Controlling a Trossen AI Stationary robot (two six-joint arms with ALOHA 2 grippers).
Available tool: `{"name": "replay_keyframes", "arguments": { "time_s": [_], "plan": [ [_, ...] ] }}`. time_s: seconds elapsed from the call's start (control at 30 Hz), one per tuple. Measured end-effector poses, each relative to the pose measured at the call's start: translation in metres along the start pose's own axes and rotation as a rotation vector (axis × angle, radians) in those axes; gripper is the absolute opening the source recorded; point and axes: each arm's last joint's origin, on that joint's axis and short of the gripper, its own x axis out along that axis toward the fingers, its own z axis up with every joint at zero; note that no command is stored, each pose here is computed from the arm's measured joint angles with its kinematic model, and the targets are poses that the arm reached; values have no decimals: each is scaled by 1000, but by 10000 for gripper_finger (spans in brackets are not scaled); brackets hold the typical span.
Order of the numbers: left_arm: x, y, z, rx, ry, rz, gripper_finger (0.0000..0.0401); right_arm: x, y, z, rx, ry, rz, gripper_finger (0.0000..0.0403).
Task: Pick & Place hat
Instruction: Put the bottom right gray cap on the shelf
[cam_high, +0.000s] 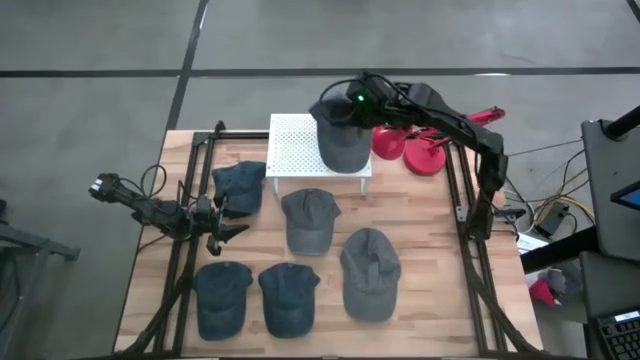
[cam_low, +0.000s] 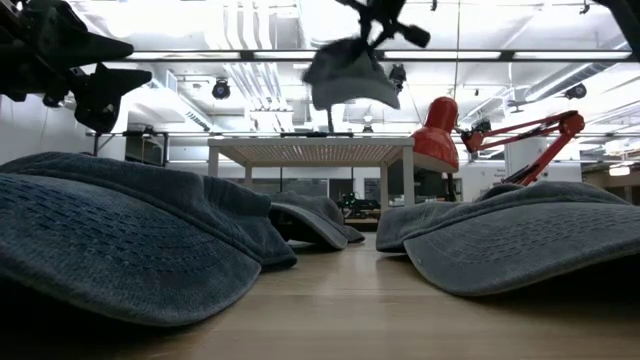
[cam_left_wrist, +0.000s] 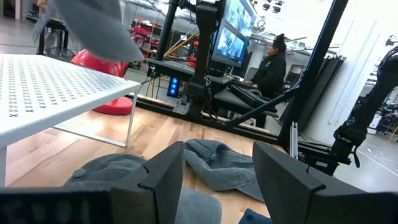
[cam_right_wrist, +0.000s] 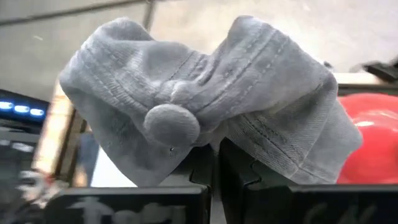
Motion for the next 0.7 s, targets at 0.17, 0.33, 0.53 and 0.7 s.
{"name": "replay_keyframes", "arguments": {
  "time_s": [0.17, 0.33, 0.53, 0.7],
  "plan": [
    [0, 0, 0, 0, 0, 0, 195, 16, -15, 14, 54, 84, -45, 8],
    [0, 0, 0, 0, 0, 0, 195, 28, -18, 19, 51, 127, -48, 8],
    [0, 0, 0, 0, 0, 0, 195, 46, -18, 19, 34, 193, -52, 8],
    [0, 0, 0, 0, 0, 0, 195, 59, -19, 15, 25, 243, -84, 8]
  ]
}}
